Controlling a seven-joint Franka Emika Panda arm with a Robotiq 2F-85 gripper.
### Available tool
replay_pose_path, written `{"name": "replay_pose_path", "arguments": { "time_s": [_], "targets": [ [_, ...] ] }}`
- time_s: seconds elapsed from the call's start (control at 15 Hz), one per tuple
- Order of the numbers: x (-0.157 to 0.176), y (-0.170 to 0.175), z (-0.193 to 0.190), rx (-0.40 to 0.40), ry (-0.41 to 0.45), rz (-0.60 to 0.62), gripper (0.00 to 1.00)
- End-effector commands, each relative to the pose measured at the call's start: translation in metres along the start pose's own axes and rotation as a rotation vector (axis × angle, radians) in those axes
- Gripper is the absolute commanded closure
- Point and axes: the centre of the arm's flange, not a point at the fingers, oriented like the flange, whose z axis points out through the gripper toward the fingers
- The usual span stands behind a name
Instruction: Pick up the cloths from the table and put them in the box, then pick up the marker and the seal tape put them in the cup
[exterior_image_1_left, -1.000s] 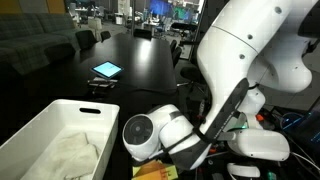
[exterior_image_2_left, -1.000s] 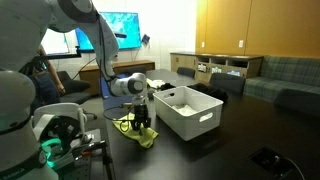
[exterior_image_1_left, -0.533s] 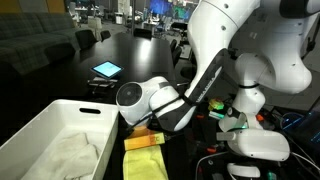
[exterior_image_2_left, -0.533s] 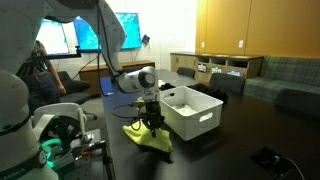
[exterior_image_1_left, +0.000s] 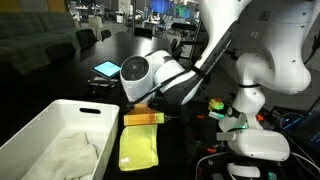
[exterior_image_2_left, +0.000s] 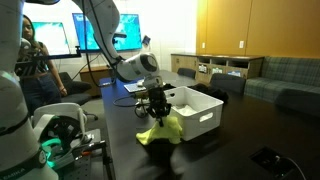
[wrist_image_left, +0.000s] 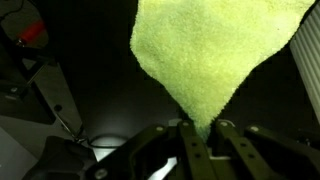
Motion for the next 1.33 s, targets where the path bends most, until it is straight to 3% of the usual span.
{"name": "replay_pose_path", "arguments": {
  "time_s": [0.0,0.53,0.8,1.07,1.27],
  "targets": [
    [0.025,0.031,-0.043,0.021,0.064,0.092,0.82],
    [0.066,0.071,-0.128,0.079,0.123,0.218,0.84],
    [0.084,0.081,-0.167,0.172,0.109,0.196,0.83],
    [0.088,0.075,-0.187,0.165,0.134,0.247,0.84],
    [0.078,0.056,-0.184,0.146,0.147,0.219,0.84]
  ]
}}
